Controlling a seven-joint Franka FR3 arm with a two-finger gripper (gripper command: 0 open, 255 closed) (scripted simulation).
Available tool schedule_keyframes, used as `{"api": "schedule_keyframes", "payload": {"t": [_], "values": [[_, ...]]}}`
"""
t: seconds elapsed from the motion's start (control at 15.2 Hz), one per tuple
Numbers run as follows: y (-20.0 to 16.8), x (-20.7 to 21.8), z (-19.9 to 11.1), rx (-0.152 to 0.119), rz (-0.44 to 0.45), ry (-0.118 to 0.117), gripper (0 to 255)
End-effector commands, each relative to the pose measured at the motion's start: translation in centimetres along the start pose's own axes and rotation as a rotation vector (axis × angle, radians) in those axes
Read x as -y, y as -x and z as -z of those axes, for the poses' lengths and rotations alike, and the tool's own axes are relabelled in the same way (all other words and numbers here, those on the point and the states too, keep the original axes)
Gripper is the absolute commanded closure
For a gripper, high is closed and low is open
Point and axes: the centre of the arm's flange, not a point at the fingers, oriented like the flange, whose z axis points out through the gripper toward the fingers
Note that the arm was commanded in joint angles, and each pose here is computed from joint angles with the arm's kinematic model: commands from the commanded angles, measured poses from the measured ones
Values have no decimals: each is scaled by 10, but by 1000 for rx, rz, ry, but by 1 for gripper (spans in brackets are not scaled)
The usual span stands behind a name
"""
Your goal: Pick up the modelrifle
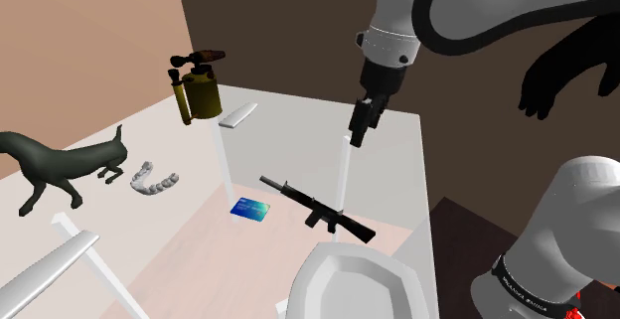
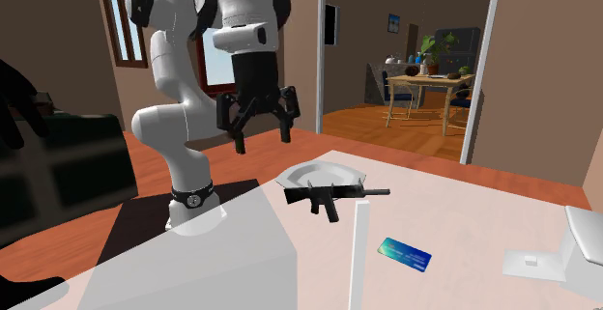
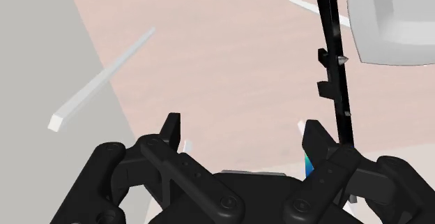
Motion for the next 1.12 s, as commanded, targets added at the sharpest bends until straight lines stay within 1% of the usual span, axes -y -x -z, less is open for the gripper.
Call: {"api": "schedule_keyframes", "payload": {"t": [0.0,0.66,1.06], "values": [[-5,24,-14,-13,42,0,0],[-26,133,-76,-71,244,3,0],[-23,132,-108,-71,244,3,0]]}}
